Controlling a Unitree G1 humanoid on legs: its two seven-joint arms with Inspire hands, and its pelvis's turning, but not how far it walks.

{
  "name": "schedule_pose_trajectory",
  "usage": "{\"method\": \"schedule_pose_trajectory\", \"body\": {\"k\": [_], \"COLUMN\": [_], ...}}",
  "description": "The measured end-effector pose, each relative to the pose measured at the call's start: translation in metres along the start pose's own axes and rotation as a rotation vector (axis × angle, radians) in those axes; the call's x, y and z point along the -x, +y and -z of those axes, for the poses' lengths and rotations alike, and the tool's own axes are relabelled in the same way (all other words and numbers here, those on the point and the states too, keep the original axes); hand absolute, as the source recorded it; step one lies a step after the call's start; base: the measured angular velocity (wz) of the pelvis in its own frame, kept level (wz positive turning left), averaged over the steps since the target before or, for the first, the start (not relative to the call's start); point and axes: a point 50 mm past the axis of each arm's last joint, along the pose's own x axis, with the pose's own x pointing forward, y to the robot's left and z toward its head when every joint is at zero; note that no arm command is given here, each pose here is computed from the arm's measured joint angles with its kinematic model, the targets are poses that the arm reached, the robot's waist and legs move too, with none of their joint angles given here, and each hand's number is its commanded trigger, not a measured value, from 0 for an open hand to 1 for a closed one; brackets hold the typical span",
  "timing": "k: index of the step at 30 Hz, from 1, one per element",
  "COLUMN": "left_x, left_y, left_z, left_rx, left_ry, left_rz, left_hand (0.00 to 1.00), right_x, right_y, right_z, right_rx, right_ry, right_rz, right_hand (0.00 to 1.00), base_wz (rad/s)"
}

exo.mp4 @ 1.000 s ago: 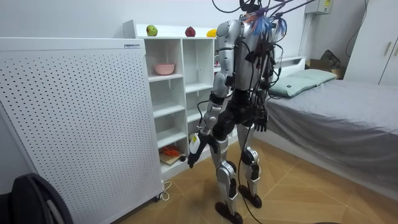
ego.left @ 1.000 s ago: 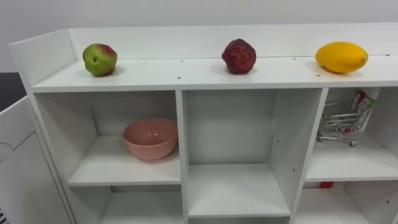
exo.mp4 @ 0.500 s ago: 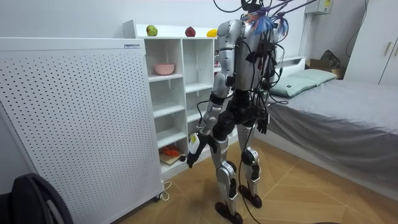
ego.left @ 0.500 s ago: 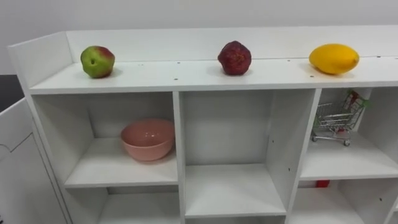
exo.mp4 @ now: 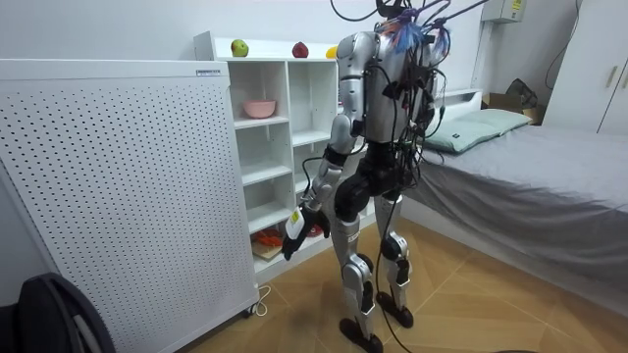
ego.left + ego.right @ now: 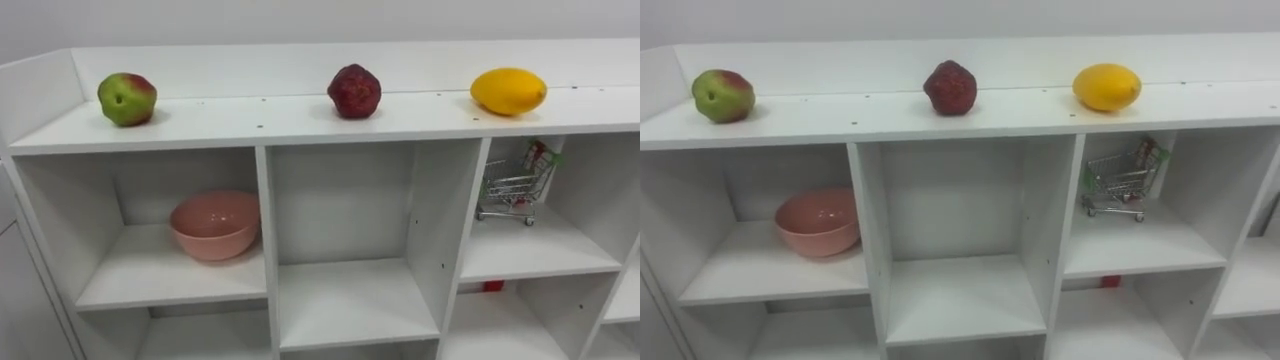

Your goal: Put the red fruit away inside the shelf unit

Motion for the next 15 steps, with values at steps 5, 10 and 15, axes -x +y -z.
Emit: {"method": "schedule_pose_trajectory", "body": {"k": [5,10,15], "left_x": [0.001,0.002,0.003], "left_y": [0.003,0.004,0.001], "left_z": [-0.002,-0.002,0.0], "left_rx": [-0.026,-0.052,-0.07], "left_ry": [-0.023,-0.038,-0.04], "left_rz": [-0.036,-0.043,-0.032], "left_hand": [0.0,0.0,0.0], "right_x": [0.038,0.069,0.097], "right_y": [0.058,0.076,0.088], "right_z": [-0.084,-0.12,-0.144], "right_rx": [-0.019,-0.022,-0.02], "right_ry": [-0.44,-0.676,-0.872], "right_rz": [-0.162,-0.185,-0.222], "right_hand": [0.0,0.0,0.0], "base_wz": [-0.05,-0.05,-0.02]}}
